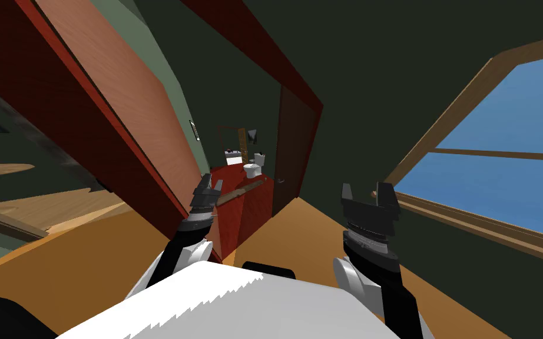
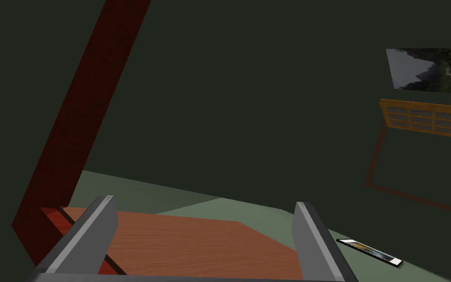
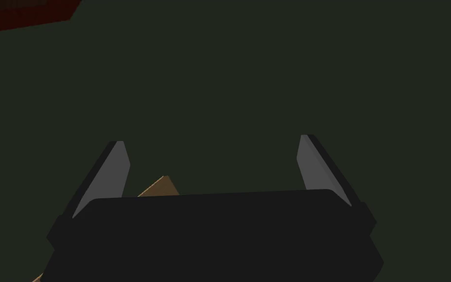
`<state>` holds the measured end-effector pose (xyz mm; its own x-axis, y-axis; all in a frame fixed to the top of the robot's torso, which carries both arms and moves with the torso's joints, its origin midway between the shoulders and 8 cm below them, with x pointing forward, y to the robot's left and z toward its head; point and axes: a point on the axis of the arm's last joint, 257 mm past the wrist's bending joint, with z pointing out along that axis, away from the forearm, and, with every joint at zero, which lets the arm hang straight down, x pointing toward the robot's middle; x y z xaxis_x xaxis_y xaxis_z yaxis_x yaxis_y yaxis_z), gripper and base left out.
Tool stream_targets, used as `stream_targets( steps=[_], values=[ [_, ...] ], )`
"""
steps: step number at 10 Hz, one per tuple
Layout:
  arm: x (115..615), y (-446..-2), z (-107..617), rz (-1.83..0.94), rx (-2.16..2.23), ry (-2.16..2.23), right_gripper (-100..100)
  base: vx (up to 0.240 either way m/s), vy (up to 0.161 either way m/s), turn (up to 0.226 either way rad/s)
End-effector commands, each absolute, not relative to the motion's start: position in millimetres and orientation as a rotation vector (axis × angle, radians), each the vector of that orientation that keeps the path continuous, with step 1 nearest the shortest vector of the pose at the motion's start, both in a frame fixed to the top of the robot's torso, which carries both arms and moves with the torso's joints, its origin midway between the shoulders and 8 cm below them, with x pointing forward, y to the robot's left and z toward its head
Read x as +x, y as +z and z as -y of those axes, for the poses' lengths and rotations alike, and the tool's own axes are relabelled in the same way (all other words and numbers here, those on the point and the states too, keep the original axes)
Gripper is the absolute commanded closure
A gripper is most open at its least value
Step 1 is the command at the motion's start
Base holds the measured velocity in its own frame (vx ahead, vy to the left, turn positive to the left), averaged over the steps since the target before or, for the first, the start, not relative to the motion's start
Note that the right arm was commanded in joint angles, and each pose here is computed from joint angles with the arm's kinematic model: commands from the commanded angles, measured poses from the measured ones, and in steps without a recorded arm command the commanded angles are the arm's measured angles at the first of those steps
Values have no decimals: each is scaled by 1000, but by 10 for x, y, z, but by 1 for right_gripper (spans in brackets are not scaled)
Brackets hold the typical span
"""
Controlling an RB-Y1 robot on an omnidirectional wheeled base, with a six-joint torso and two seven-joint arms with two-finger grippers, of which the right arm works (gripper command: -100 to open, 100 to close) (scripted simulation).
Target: Push the door open
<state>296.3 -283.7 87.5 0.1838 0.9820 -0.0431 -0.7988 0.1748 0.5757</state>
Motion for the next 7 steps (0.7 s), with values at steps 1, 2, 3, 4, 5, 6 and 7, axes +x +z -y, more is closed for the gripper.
stream_targets(
  steps=[1,2,3,4,5,6,7],
  values=[
    [3058,767,2844,-475,497,1329,-100,21,-36,143],
    [3104,713,2847,-483,505,1331,-100,37,-66,163],
    [3149,659,2851,-491,513,1332,-100,44,-60,112],
    [3195,604,2854,-500,522,1334,-100,40,-67,90],
    [3259,526,2859,-511,533,1335,-100,51,-70,128],
    [3322,447,2864,-523,545,1337,-100,61,-69,159],
    [3384,368,2868,-534,556,1338,-100,58,-67,192]
  ],
)
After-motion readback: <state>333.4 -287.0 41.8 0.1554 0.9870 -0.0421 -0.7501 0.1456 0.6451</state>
